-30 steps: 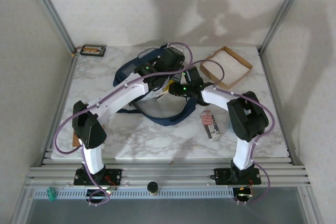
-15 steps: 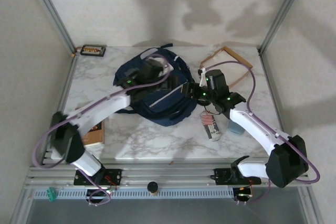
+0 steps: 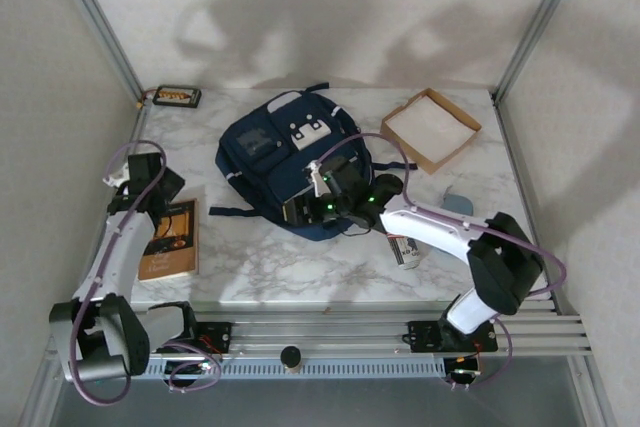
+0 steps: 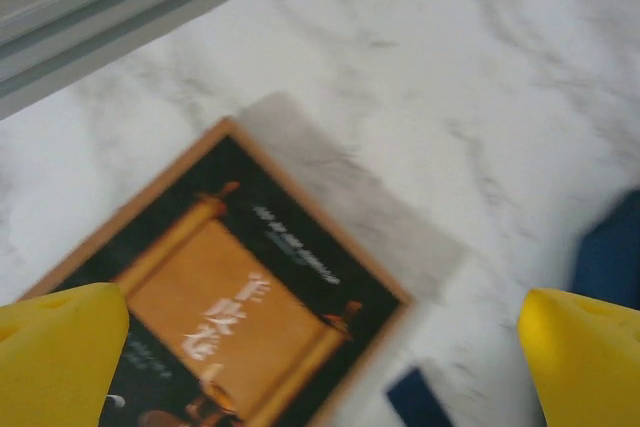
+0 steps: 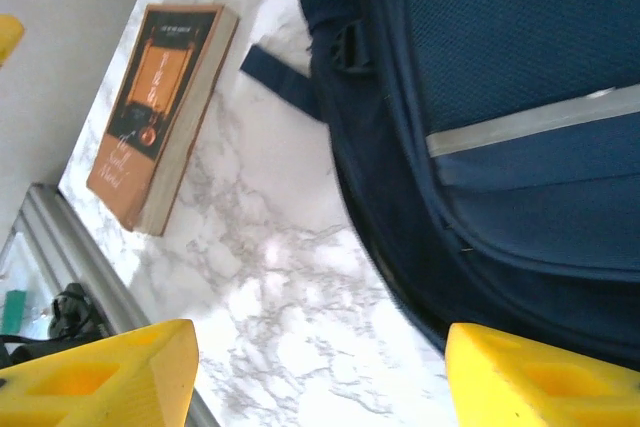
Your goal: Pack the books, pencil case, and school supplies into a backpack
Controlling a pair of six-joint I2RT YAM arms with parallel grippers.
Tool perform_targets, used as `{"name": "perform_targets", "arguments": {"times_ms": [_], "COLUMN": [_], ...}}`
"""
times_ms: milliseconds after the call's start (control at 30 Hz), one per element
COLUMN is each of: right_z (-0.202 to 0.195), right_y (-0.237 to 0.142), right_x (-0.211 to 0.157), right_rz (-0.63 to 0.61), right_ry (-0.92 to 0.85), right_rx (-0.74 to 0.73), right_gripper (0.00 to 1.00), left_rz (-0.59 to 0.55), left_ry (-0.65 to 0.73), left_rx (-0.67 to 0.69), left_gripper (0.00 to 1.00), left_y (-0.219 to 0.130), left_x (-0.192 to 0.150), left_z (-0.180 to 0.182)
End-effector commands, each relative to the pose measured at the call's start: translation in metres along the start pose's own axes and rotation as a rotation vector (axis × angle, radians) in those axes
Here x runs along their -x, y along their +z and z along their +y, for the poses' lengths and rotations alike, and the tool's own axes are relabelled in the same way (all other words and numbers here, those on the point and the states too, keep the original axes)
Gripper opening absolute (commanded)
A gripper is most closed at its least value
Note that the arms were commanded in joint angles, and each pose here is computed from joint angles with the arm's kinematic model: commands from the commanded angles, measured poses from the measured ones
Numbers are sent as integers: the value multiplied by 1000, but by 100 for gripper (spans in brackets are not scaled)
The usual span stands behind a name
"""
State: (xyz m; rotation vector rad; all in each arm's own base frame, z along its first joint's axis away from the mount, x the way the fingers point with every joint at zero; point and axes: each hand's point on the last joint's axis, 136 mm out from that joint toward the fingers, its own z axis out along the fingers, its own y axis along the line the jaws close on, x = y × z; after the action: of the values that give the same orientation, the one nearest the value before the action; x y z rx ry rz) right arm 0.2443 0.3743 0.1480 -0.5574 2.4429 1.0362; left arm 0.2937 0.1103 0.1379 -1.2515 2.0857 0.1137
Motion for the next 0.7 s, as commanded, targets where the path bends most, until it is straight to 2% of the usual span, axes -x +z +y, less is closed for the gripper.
{"name": "perform_targets", "arguments": {"times_ms": [0,133,233,367,533,667], "right_z": [20,16,5,1,-8,-15], "right_y": [11,21,25,33,30,24], "right_x": [9,0,-4,-6,1,7], "right_rz": [-26,-5,1,26,29,16], "right_ry": [13,7,15,17,5,7], "right_rx": [81,88,47,27,-28,-48], "right_gripper": [68,70,71,72,77,80], "left_rz": [1,-45,5,50,181,236], "left_ry": [-71,-172,-234,-219,-191,-171], "left_rx": [81,141,171,221,229,239], "left_gripper": [99,99,99,99,99,99], "left_y": [12,21,35,48,65,69], "left_x": [0,11,6,-4,-36,-58], "left_z": [27,60,79,92,99,107]}}
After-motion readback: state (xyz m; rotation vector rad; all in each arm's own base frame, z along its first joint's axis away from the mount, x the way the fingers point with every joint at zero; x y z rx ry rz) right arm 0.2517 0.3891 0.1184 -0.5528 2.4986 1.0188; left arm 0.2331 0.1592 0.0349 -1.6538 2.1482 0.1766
